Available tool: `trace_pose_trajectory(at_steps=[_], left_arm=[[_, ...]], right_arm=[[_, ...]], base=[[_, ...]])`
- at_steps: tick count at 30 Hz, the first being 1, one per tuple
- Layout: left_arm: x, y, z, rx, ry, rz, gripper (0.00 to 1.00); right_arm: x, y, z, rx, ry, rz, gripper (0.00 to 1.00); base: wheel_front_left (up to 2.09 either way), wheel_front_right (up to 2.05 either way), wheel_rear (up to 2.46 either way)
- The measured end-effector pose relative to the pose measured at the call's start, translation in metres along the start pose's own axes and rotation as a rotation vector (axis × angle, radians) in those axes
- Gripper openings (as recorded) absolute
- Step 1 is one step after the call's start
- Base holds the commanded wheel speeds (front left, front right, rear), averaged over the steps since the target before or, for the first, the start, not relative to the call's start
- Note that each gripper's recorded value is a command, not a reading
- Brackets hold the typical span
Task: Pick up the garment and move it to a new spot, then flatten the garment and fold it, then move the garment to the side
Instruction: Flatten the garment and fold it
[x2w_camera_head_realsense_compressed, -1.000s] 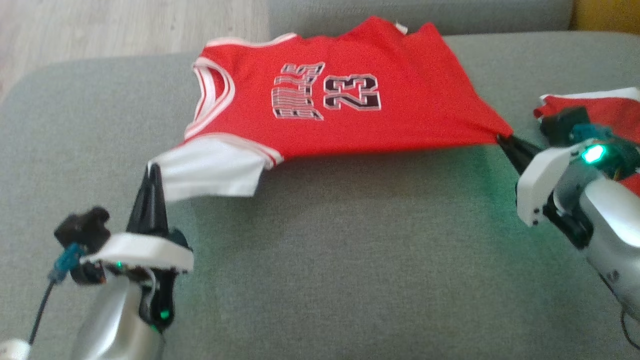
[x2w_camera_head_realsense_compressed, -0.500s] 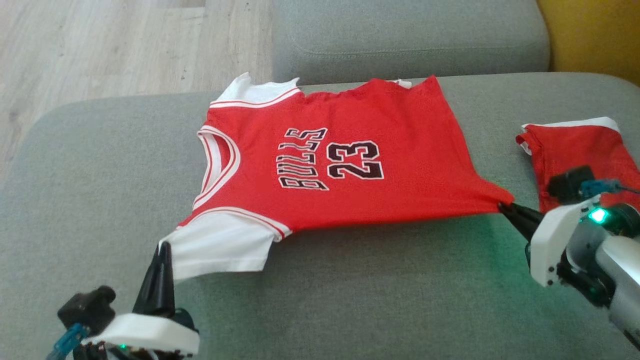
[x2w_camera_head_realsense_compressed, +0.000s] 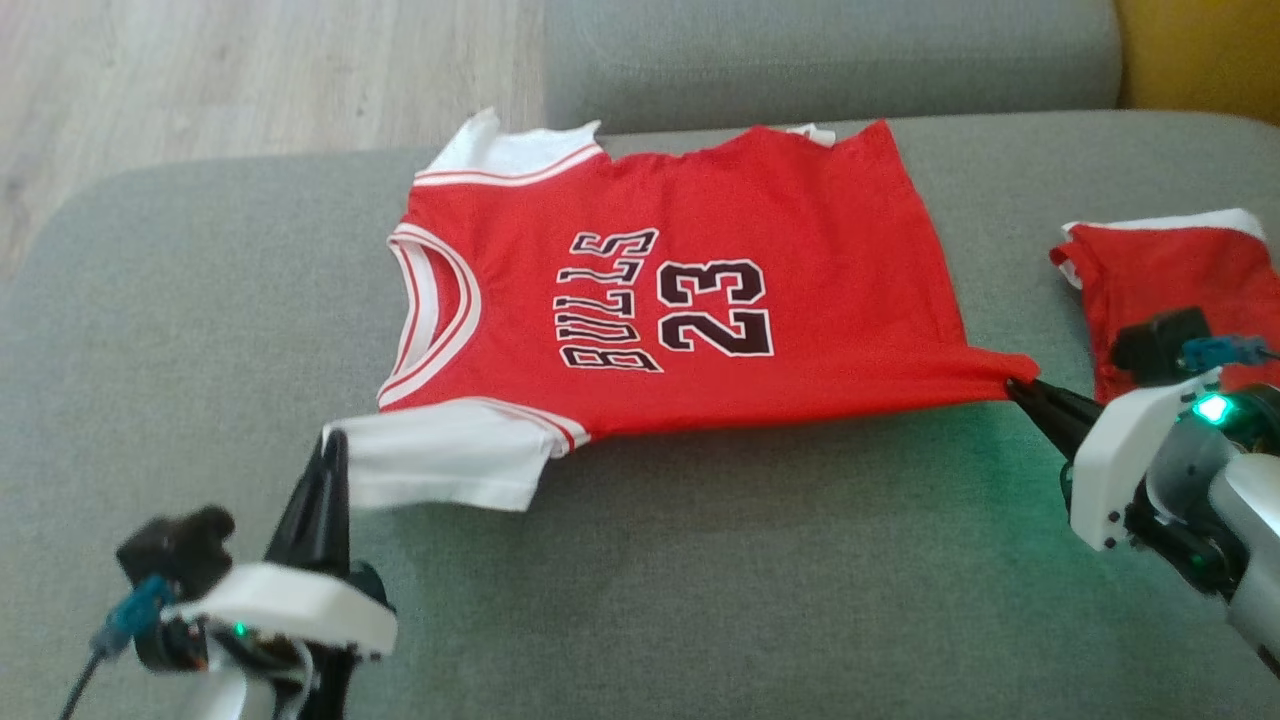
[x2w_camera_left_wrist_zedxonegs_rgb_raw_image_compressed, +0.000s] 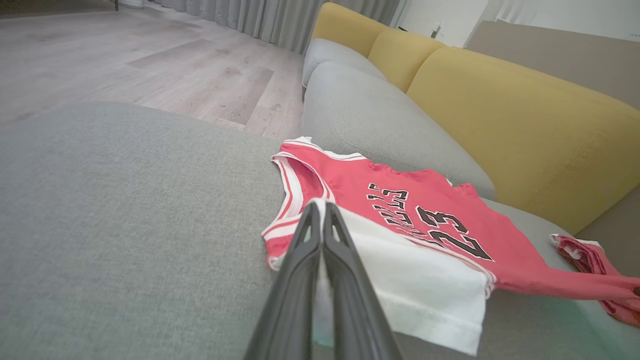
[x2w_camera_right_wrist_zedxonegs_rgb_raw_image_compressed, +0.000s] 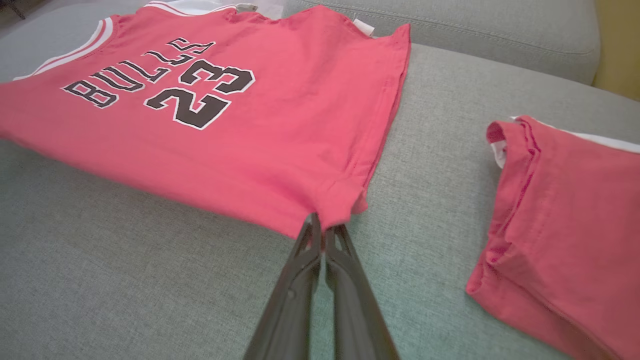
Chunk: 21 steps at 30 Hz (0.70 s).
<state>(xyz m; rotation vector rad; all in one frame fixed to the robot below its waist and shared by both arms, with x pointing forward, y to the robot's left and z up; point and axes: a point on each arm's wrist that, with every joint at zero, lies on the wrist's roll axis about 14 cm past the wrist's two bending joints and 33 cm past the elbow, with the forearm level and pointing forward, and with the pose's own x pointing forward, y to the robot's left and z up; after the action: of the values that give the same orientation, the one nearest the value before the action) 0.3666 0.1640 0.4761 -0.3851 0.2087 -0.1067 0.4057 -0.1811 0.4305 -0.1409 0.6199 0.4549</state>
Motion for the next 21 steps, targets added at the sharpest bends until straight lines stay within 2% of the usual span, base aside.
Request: trace_pose_trajectory(at_steps=[7,13,21], left_arm=[[0.029,0.004,-0.004,0.074,0.07,-0.014,0.0],[0.059,0.007,-0.001,0.152,0.113,-0.035,0.0],[0.105,0.016,0.013,0.235,0.131,-0.036,0.0]], right_arm=[[0.016,0.001,-0.005,0.007,0.045,0.005,0.0],[0.033,-0.004,0.016,0.011,0.032,0.001,0.0],[0.057,-0.013,0.017,0.004,0.088,-0.013,0.0]], base=[[0.0,0.0,0.0],[0.0,0.0,0.0],[0.0,0.0,0.0]])
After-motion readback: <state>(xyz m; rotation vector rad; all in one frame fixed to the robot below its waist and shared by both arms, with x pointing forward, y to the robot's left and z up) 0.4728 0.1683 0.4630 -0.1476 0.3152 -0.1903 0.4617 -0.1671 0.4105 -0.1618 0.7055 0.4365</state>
